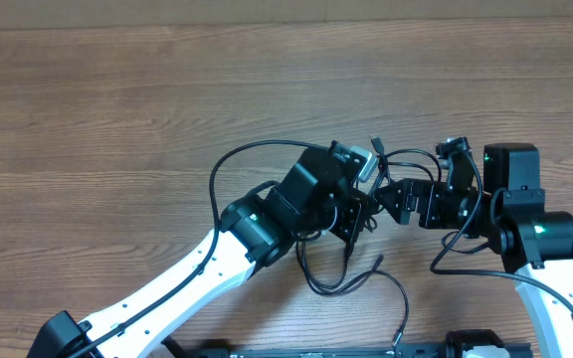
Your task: Untangle cables
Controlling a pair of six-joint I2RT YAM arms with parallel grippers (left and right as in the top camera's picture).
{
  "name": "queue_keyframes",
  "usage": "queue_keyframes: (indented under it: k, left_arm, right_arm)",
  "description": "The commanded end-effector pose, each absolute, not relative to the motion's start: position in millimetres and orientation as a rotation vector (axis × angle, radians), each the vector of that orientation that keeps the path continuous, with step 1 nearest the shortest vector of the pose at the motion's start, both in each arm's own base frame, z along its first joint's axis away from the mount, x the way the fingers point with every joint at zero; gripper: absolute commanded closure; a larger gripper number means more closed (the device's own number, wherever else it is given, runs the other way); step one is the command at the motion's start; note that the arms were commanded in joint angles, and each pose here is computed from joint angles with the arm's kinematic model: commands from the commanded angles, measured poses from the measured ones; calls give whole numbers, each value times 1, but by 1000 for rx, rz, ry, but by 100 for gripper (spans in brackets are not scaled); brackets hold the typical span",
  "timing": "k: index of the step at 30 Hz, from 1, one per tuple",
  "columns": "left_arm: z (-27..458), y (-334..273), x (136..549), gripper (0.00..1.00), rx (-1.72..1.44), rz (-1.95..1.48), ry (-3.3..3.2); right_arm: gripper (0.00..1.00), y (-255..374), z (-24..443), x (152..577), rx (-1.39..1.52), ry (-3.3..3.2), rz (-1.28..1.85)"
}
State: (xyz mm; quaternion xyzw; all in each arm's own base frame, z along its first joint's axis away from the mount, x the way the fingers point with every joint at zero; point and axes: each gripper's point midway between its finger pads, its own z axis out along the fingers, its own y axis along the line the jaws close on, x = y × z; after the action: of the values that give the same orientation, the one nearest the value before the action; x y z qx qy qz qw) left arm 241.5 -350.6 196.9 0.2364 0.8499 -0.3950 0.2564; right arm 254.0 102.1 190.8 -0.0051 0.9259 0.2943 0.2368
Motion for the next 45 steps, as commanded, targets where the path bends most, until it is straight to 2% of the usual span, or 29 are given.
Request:
queue_keyframes:
  k: [1, 8, 13, 18, 27, 33, 45]
  left_arm:
    - [201, -356, 238, 96, 661, -1094, 2293]
    - [194, -350, 243, 96, 628, -1034, 2317]
    - [198, -357, 229, 96, 694, -1121, 2314]
    - [204, -365, 202, 96, 897, -1260, 2257]
    - [201, -361, 169, 96, 1069, -1382, 2266]
    - [208, -361, 148, 96, 1192, -1506, 2207]
    - [230, -372, 160, 96, 1208, -1506, 2032]
  right_arm:
    - [0, 81, 183, 258, 125, 2572, 651]
    - [0, 81, 183, 258, 127, 2574, 647]
    - [0, 74, 180, 259, 183, 2580, 607]
    - [0, 68, 180, 263, 213, 2573, 564]
    - [0, 23, 175, 274, 417, 2529, 244]
    - [0, 13, 179, 281, 440, 2486, 184]
    - [0, 16, 164, 258, 452, 2599, 185]
